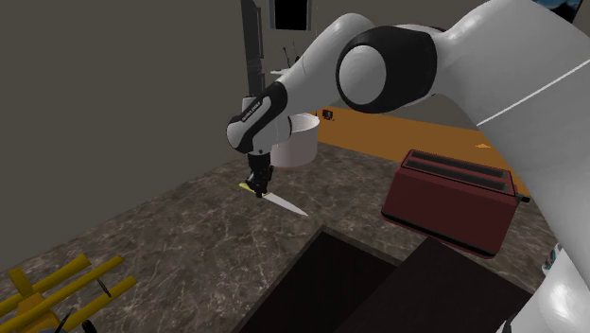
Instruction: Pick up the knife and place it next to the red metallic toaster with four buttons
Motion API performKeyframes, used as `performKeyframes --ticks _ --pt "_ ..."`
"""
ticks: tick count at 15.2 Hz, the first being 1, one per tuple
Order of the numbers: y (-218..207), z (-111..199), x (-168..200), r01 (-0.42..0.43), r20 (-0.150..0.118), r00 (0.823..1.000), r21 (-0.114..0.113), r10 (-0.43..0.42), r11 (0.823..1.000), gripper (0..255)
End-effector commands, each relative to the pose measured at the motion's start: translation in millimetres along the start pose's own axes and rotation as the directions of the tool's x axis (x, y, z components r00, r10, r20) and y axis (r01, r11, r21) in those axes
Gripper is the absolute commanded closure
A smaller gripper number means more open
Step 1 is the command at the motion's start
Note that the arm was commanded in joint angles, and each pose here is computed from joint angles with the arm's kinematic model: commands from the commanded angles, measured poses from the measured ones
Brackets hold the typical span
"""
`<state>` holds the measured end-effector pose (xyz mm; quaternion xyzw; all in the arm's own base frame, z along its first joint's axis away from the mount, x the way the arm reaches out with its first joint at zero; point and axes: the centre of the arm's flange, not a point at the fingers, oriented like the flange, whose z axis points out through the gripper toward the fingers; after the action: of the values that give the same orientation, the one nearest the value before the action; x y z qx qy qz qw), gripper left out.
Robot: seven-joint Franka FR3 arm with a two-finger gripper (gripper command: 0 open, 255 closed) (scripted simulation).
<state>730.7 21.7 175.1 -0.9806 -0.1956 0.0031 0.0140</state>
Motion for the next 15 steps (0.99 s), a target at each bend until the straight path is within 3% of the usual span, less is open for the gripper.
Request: performKeyframes --ticks 1,15 --pt "-0.5 -11.0 -0.9 0.000 0.000 1.000 0.000 0.000 1.000 255" --pt "-2.6 -84.9 -1.0 0.000 0.000 1.000 0.000 0.000 1.000 255"
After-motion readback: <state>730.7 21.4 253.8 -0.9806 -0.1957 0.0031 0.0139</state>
